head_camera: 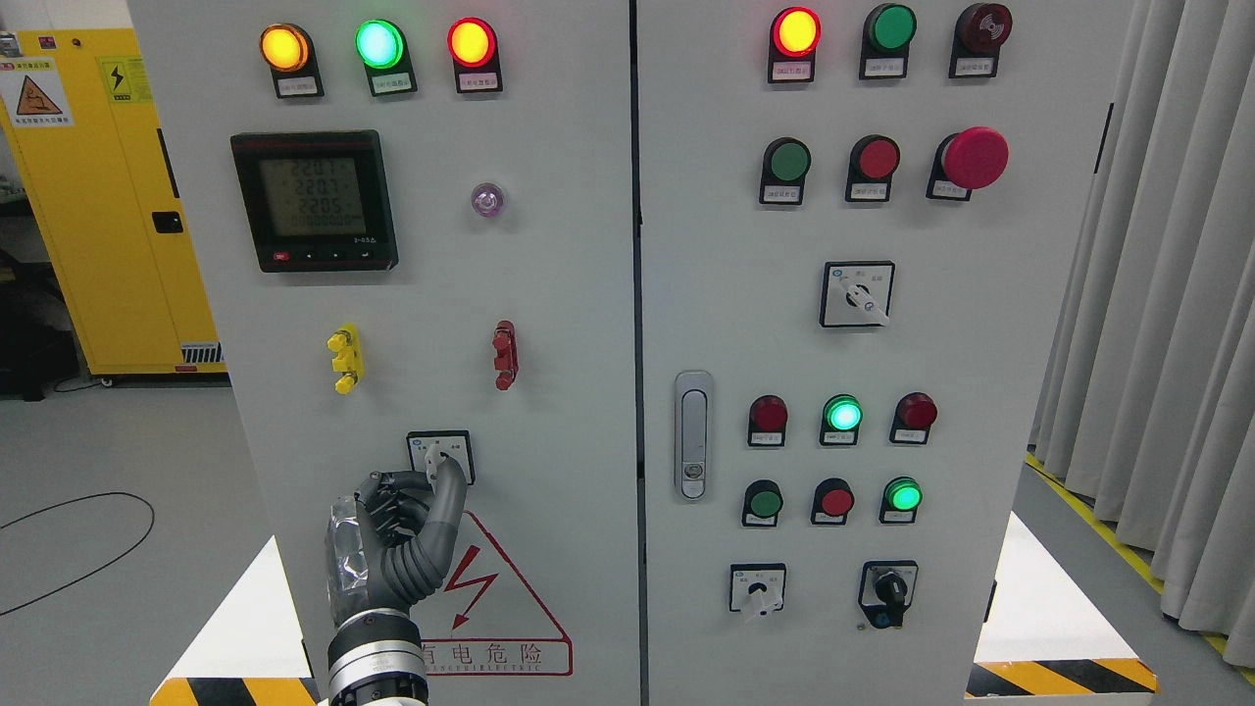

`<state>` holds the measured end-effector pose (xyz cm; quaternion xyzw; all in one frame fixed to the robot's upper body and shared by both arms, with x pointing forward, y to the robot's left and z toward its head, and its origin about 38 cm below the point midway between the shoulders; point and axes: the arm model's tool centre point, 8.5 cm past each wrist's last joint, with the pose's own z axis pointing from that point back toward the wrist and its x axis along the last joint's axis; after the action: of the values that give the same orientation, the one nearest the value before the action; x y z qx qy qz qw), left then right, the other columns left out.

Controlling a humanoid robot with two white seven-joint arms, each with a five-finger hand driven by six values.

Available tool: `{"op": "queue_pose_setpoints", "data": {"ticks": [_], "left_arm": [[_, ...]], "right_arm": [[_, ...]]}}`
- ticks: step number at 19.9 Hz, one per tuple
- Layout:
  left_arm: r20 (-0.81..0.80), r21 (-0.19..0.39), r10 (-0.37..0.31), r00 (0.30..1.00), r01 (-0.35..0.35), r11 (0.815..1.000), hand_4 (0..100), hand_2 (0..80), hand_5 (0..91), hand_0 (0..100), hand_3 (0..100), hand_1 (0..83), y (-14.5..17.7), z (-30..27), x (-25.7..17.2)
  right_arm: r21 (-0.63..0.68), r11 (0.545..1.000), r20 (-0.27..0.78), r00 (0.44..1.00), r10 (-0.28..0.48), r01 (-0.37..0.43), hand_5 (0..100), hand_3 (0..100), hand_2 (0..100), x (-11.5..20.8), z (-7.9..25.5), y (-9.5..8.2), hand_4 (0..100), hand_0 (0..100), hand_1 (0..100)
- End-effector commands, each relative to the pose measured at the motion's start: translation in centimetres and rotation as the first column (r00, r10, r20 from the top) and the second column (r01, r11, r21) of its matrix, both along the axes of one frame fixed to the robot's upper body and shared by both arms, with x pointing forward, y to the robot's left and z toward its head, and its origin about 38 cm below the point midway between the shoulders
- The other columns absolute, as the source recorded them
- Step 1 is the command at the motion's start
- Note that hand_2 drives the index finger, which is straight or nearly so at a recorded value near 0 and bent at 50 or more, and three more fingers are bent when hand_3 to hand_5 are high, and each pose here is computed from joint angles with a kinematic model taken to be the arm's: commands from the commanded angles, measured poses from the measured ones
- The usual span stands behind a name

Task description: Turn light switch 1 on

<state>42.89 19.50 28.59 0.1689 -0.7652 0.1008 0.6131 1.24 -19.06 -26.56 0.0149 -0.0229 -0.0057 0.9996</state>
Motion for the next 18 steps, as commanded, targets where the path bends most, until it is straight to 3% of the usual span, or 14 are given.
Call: {"op": "queue_pose_setpoints", "data": {"ticks": [1,10,18], "left_arm": [[-0.001,0.000,0.002,1.000,-0.002,1.000,87,56.7,76.8,25,91,55.4,0.02,-0.01,0.03],[0.000,0.001,-0.001,1.000,0.001,1.000,87,57.4,76.6,46,91,56.9,-0.01,0.00,0.04],[-0.003,0.001,-0.005,1.000,0.005,1.000,87,57.6,76.4,57,91,56.8,-0.09,-0.09,0.10]], "right_arm": [[0.000,1.000,0.000,1.000,0.000,0.000,0,0,4,0.00,0.00,0.00,0,0,50],[0.000,1.000,0.000,1.000,0.000,0.000,0,0,4,0.00,0.00,0.00,0,0,50],[0.000,1.000,0.000,1.000,0.000,0.000,0,0,4,0.00,0.00,0.00,0,0,50]]}}
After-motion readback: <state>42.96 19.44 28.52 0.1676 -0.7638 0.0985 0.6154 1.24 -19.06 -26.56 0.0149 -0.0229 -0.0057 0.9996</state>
